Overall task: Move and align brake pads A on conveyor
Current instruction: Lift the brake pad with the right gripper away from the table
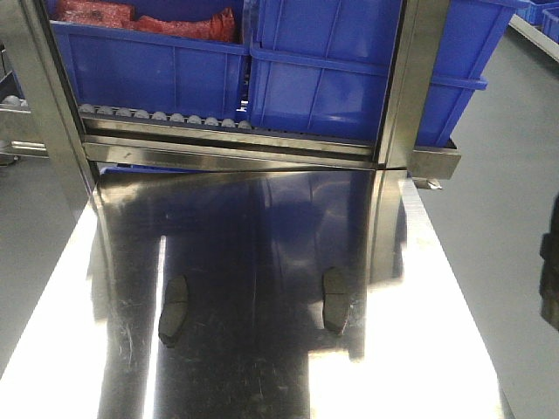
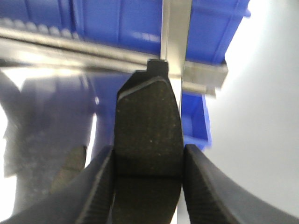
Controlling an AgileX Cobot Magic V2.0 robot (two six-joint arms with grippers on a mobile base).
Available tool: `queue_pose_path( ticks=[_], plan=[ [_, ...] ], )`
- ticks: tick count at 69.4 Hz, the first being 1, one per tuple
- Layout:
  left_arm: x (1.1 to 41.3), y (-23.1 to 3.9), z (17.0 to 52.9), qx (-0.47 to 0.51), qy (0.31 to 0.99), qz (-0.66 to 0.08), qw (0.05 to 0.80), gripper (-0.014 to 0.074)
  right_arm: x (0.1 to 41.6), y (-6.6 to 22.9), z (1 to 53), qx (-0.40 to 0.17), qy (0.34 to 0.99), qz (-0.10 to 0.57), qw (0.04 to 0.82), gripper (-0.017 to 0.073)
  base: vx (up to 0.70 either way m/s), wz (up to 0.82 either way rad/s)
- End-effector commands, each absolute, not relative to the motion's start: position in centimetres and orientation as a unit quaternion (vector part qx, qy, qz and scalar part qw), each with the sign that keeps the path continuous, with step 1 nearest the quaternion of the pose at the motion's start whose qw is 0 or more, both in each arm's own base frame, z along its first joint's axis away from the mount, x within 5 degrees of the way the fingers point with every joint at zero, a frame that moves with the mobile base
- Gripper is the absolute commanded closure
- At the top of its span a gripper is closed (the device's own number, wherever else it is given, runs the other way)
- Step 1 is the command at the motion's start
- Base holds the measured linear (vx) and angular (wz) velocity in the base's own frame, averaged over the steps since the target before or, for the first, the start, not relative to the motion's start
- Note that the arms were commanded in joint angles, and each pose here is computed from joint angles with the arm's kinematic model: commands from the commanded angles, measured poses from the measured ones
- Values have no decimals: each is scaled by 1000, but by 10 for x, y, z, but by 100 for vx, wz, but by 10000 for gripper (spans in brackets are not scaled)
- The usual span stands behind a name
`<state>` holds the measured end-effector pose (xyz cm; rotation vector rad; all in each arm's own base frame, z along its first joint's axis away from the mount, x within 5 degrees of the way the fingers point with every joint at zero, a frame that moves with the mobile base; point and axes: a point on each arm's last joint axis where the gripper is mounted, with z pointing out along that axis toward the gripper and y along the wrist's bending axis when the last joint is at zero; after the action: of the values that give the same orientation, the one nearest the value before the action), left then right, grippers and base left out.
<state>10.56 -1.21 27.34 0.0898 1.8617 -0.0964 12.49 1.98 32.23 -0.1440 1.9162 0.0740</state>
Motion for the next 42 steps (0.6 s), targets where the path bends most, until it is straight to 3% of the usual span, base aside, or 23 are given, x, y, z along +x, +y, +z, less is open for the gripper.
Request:
queue_pose_path(
  ticks=[1, 42],
  plan=[
    [108, -12, 292, 31, 762, -48, 645, 600, 112, 19, 336, -73, 748, 40, 658, 564, 0, 0],
    [108, -12, 292, 31, 762, -48, 645, 600, 85, 14, 321, -72, 715, 48, 694, 564, 0, 0]
  ],
)
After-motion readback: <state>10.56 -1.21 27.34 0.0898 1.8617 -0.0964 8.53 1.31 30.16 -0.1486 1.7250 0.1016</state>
